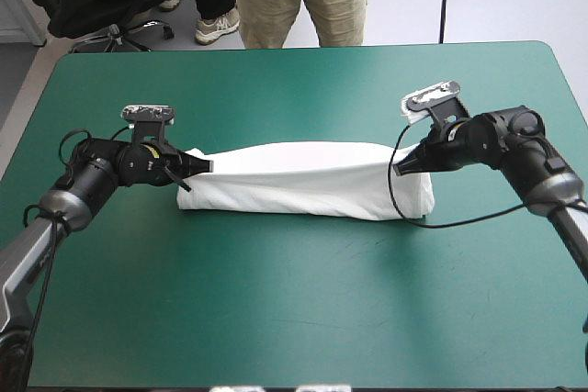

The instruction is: Fold the cloth

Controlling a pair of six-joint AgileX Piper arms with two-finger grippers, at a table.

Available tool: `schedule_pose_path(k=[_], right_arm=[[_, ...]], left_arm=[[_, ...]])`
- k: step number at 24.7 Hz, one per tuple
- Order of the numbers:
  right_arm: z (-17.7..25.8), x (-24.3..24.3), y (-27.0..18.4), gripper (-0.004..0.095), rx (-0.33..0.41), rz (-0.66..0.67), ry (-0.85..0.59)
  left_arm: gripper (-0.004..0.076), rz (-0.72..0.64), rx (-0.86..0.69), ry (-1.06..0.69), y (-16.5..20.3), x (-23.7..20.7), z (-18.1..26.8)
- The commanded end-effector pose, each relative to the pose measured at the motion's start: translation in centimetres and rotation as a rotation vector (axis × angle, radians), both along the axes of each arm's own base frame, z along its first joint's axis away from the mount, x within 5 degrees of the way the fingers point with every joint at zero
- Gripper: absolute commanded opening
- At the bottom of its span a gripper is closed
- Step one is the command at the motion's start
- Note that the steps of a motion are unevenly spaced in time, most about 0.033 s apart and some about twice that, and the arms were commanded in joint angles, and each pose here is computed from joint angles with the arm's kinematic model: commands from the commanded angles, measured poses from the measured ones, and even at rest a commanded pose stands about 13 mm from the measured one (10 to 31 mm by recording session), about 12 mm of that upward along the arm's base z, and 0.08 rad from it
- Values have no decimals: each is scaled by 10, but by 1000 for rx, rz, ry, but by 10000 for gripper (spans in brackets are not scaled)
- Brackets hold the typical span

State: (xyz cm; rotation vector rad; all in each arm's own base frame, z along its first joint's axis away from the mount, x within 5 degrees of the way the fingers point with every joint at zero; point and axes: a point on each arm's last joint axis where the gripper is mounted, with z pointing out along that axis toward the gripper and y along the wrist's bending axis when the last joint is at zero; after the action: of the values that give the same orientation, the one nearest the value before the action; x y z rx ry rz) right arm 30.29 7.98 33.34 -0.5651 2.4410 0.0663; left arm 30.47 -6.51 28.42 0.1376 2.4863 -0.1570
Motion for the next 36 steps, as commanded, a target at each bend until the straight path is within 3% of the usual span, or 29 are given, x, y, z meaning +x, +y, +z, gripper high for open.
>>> schedule_pose_path(k=[1, 8, 11, 14, 16, 18, 20, 22, 24, 28, 31, 33, 36], right_arm=[[11, 29, -6, -18, 54, 8, -96], [-23, 66, 0, -18, 80, 5, -66], [-26, 73, -6, -7, 96, -25, -96], [-27, 74, -14, 139, 113, -54, -83], [-27, 74, -24, 343, 118, -78, -74], [-21, 72, -33, 502, 130, -104, -77], [-13, 68, -40, 544, 138, -123, -86], [-2, 61, -45, 533, 140, -130, -99], [15, 50, -51, 514, 143, -139, -131], [38, 24, -56, 476, 159, -136, -126], [44, 7, -53, 472, 206, -110, -107], [43, -1, -48, 472, 250, -85, -115], [28, -5, -46, 473, 296, -93, -98]], left_arm=[[-17, 26, -34, -95, 1, 22, 16], [-17, 42, -44, -56, -2, 45, -12], [-17, 47, -50, -116, -2, 53, -14], [-4, 48, -65, -201, -3, 59, -4], [98, 25, -52, -250, -4, 64, 10], [276, -2, -36, -283, -5, 68, 27], [460, -16, -27, -299, -6, 70, 38], [591, -22, -26, -308, -6, 71, 50], [637, -34, -28, -299, -8, 71, 62], [579, -208, -61, -277, -35, 63, 76], [470, -395, -127, -262, -65, 53, 74], [314, -512, -179, -246, -87, 47, 69], [-19, -574, -261, -187, -114, 44, 52]])
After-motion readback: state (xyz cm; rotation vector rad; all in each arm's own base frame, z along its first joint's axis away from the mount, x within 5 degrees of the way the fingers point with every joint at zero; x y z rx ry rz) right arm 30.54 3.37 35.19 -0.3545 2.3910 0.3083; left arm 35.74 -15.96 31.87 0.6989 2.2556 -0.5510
